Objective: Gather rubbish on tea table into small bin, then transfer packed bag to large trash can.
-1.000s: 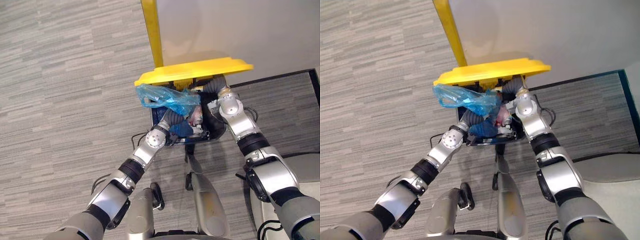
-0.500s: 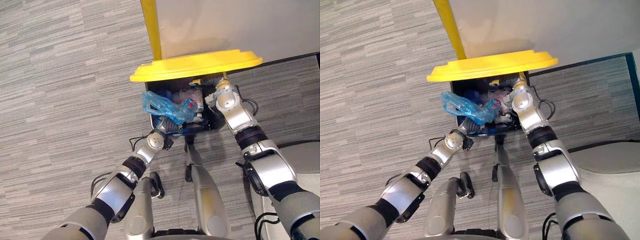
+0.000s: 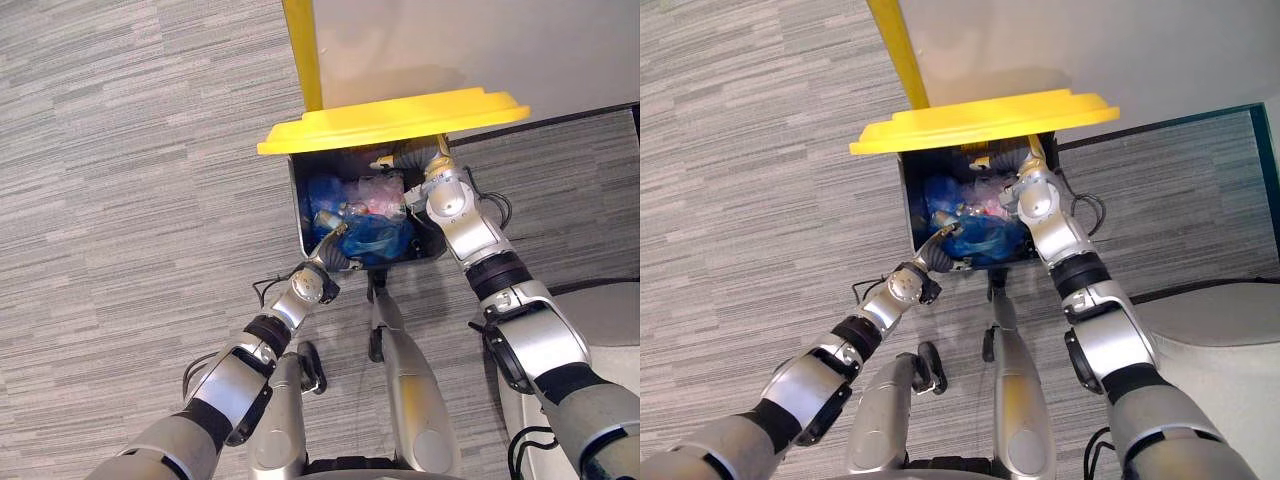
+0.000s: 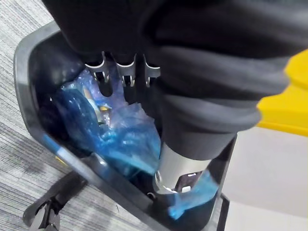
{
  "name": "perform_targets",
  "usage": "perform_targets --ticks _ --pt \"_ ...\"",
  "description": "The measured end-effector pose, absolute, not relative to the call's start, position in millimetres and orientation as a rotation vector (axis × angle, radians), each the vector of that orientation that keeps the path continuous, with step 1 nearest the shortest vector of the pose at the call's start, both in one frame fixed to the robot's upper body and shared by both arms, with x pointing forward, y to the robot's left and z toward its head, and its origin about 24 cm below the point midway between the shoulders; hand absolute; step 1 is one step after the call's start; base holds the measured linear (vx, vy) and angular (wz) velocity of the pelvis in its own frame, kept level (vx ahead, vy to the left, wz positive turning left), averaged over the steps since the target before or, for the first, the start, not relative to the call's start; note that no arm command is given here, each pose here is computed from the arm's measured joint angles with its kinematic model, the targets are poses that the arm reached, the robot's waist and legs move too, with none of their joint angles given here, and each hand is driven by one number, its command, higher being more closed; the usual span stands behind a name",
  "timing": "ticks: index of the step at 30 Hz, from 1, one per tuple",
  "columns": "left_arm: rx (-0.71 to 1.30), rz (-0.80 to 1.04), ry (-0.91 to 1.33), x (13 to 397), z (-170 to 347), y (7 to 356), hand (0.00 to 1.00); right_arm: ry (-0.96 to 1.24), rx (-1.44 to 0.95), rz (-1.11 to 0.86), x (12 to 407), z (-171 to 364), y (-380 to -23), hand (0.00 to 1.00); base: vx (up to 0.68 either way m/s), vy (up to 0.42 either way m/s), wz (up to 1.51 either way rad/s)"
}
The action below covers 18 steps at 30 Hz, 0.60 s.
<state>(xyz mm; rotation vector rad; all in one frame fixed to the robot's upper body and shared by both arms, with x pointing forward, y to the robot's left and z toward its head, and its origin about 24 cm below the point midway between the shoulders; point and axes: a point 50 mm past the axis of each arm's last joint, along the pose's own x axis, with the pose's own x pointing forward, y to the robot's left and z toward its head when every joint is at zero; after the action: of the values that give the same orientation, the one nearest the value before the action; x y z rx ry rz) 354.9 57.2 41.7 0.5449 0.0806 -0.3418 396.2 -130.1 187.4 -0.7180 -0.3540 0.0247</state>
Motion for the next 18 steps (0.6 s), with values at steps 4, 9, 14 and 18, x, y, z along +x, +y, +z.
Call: perform_targets --ticks 4,9,14,18 --pt "0.515 -0.336 0.078 347.6 36.1 61.8 0.0 -0.338 -0.71 0.042 389.4 172.7 -131.5 0.0 -0.05 -0.004 0.04" --pt "0.367 -0.284 0.046 333.7 35.1 77.5 0.0 -0.267 -0.723 0.075 378.1 141.1 -136.9 0.0 -0.03 -0.021 0.1" --pt "0.171 -0.144 0.095 307.9 13.9 115.8 0.0 -0.13 -0.677 0.098 355.8 90.1 -144.7 0.0 0.0 -0.018 0.09" --pt "0.07 -0.027 0.253 267.1 -29.1 149.3 0.0 0.006 -0.597 0.103 327.8 43.7 -149.0 0.0 0.03 -0.013 0.04"
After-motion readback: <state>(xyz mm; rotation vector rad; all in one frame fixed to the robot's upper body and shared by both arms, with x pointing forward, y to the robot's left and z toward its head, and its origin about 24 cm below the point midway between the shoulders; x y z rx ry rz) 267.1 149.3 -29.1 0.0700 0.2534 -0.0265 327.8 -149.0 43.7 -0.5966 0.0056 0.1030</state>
